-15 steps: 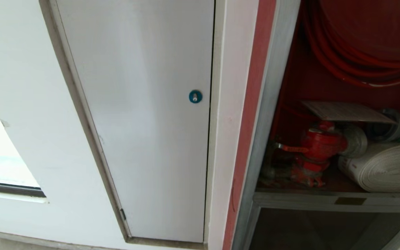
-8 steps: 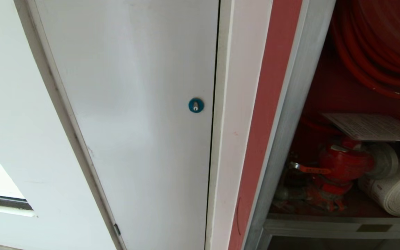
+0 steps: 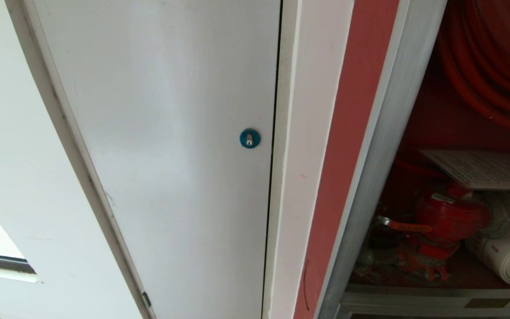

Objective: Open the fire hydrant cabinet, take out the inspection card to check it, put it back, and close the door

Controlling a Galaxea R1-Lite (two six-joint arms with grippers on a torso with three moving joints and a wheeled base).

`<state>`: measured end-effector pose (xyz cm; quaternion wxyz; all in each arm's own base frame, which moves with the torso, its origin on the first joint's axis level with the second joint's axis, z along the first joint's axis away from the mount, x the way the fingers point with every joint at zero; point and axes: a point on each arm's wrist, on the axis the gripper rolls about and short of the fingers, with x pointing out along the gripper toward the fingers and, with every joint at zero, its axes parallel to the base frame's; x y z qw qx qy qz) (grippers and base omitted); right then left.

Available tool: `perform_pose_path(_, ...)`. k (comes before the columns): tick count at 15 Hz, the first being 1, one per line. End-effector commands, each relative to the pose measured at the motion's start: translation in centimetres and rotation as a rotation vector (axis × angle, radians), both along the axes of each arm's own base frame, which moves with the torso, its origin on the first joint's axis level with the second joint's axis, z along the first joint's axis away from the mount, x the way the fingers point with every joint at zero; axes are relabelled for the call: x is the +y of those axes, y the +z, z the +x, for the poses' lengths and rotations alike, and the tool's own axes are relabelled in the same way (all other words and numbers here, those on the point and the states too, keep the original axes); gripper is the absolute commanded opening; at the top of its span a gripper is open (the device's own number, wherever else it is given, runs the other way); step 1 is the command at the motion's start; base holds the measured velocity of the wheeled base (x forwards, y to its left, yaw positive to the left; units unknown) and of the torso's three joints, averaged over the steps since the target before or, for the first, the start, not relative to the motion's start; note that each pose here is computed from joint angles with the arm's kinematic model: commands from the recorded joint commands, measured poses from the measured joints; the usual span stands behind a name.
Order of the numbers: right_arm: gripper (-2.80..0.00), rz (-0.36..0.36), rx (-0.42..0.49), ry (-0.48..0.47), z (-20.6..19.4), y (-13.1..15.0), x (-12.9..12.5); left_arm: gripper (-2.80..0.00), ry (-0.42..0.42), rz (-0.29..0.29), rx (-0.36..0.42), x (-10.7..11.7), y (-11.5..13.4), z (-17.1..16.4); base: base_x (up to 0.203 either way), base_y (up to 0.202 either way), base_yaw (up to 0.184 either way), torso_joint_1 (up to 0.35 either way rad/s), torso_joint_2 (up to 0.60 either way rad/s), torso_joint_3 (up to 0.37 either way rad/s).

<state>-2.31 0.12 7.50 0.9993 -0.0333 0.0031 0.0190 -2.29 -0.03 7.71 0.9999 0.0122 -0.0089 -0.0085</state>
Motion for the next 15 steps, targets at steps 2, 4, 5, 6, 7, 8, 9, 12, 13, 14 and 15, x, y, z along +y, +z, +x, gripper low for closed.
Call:
perform_pose_path(2,-2.8,-0.001,0.0,0.0,0.0,0.0,0.0,-2.8,0.0,0.0,0.006,0.0,-0.17,0.05,0.0,0.0,0.0,0.0,0.0,0.0)
perform_pose_path(4,-2.8,-0.001,0.001,-0.001,0.0,-0.01,0.0,-2.8,0.0,0.0,0.007,0.0,-0.16,0.06,0.0,0.0,0.0,0.0,0.0,0.0)
perform_pose_path(5,-2.8,-0.002,0.002,0.0,0.0,-0.02,0.0,-2.8,0.0,0.0,0.007,0.0,-0.16,0.06,0.0,0.0,0.0,0.0,0.0,0.0)
perform_pose_path(6,-2.8,-0.002,0.0,0.0,0.0,0.0,0.0,-2.8,0.0,0.0,0.005,0.0,-0.17,0.05,0.0,0.0,0.0,0.0,0.0,0.0)
perform_pose_path(7,-2.8,-0.002,0.0,0.0,0.0,0.0,0.0,-2.8,0.0,0.0,0.007,0.0,-0.16,0.06,0.0,0.0,0.0,0.0,0.0,0.0)
perform_pose_path(8,-2.8,-0.001,0.002,0.0,0.0,-0.02,0.0,-2.8,0.0,0.0,0.007,0.0,-0.16,0.06,0.0,0.0,0.0,0.0,0.0,0.0)
perform_pose_path(9,-2.8,-0.002,0.0,0.0,0.0,0.0,0.0,-2.8,0.0,0.0,0.007,0.0,-0.17,0.06,0.0,0.0,0.0,0.0,0.0,0.0)
perform_pose_path(12,-2.8,-0.001,0.0,-0.001,0.0,0.0,0.0,-2.8,0.002,0.0,0.007,0.0,-0.16,0.06,0.0,0.0,0.0,0.0,0.0,0.0)
perform_pose_path(13,-2.8,-0.001,0.0,-0.001,0.0,0.0,0.0,-2.8,0.0,0.0,0.007,0.0,-0.16,0.06,0.0,0.0,0.0,0.0,0.0,0.0)
perform_pose_path(14,-2.8,-0.001,0.0,-0.002,0.0,0.0,0.0,-2.8,0.0,0.0,0.006,0.0,-0.17,0.05,0.0,0.0,0.0,0.0,0.0,0.0)
perform_pose_path(15,-2.8,-0.001,0.0,-0.001,0.0,0.0,0.0,-2.8,0.0,0.0,0.007,0.0,-0.18,0.06,0.0,0.0,0.0,0.0,0.0,0.0)
